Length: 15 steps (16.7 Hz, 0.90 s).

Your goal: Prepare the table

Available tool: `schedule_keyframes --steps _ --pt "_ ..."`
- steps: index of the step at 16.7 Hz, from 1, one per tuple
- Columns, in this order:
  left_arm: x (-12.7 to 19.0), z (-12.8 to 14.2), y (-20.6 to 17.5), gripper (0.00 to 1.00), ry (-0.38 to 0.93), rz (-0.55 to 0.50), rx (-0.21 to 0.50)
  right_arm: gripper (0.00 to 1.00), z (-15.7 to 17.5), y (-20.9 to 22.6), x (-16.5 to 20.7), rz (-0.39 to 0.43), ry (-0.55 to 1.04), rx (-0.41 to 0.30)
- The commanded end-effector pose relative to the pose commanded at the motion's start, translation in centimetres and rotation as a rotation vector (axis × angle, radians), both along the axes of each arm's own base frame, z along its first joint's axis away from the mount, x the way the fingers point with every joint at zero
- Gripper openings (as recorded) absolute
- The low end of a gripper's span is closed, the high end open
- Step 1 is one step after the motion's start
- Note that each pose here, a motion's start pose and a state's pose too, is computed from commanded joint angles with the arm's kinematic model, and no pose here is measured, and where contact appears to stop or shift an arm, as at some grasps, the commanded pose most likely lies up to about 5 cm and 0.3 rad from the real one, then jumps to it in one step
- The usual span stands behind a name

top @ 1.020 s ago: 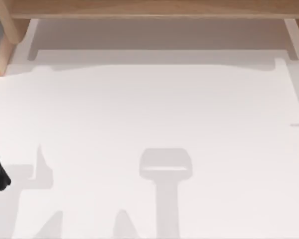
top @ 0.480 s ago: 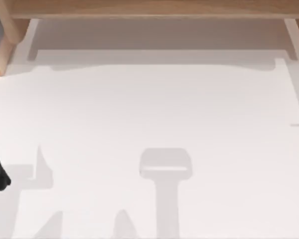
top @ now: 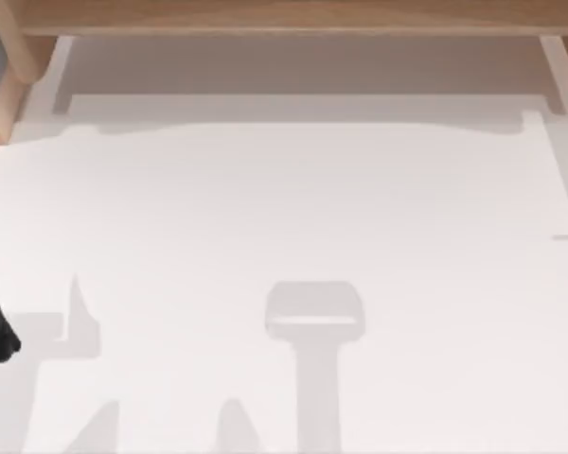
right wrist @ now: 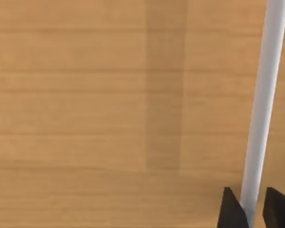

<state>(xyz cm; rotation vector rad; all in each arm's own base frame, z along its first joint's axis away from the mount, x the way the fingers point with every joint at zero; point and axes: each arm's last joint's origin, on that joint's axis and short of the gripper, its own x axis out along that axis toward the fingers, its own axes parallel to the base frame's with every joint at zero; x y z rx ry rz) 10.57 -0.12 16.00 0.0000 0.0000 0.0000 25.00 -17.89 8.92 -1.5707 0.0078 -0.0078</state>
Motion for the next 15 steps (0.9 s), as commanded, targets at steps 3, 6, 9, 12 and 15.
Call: schedule_keyframes --steps 3,6,9,12,15 --pt "0.0 0.0 0.0 1.0 0.0 0.0 0.0 0.0 0.0 0.0 0.0 0.0 0.0 0.0" --pt "0.0 0.0 0.0 1.0 0.0 0.0 0.0 0.0 0.0 0.0 0.0 0.0 0.0 0.0" --pt "0.0 0.0 0.0 1.0 0.0 0.0 0.0 0.0 -0.1 0.0 -0.1 -0.002 0.004 0.005" --pt "0.0 0.0 0.0 1.0 0.0 0.0 0.0 0.0 -0.1 -0.1 1.0 0.003 0.002 0.003" --pt "0.0 0.0 0.0 1.0 0.0 0.0 0.0 0.0 0.0 -0.1 3.5 0.005 0.001 0.004"
